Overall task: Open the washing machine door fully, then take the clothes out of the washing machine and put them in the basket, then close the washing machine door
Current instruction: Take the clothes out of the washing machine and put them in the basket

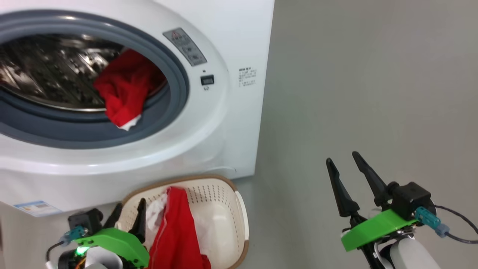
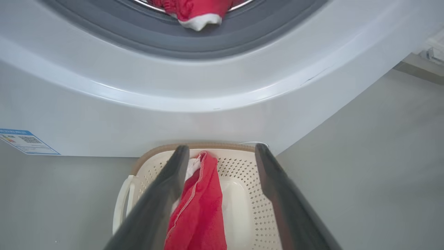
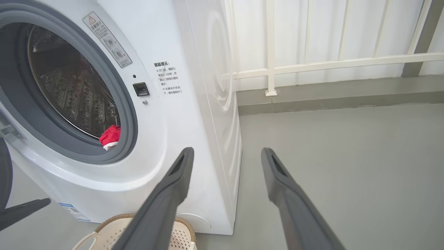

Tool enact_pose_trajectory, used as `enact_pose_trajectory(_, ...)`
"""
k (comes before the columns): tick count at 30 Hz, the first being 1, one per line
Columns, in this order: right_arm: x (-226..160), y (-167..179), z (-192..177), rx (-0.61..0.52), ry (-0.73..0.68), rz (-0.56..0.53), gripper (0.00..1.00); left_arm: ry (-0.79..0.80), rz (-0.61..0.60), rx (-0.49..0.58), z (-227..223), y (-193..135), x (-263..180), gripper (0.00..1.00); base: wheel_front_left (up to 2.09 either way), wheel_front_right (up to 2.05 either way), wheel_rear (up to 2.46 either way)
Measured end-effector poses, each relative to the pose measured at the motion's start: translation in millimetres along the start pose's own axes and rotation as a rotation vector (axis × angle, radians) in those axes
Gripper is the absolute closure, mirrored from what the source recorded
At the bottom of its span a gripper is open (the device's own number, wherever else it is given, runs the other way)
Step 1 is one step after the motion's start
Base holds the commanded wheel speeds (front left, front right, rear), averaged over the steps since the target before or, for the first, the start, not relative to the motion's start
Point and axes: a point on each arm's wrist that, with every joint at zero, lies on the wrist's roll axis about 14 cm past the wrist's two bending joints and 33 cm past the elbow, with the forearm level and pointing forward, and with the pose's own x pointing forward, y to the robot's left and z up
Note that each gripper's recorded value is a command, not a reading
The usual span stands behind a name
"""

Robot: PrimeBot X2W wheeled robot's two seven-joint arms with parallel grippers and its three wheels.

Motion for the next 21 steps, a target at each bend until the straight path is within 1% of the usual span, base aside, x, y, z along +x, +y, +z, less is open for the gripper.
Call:
enact_pose_trajectory(1,-5,4,6,-0.013,-0.015,0.009,0.0,-0.073,-0.008,0.001,20,0,-8,0.0,0.0,0.0,0.0)
enact_pose_trajectory(3,-10,5,11,-0.021,-0.03,0.013,0.0,-0.139,-0.021,0.006,36,-2,-18,0.0,0.0,0.0,0.0)
enact_pose_trajectory(4,-10,5,11,-0.021,-0.03,0.013,0.0,-0.139,-0.021,0.006,36,-2,-18,0.0,0.0,0.0,0.0)
enact_pose_trajectory(13,-34,8,33,-0.034,-0.096,0.011,0.0,-0.39,-0.029,0.062,89,-3,-73,0.0,0.0,0.0,0.0)
enact_pose_trajectory(17,-44,2,41,-0.041,-0.124,-0.006,0.0,-0.472,-0.031,0.095,105,-3,-96,0.0,0.0,0.0,0.0)
enact_pose_trajectory(21,-52,0,44,-0.041,-0.137,-0.016,0.0,-0.509,-0.004,0.138,108,2,-115,0.0,0.0,0.0,0.0)
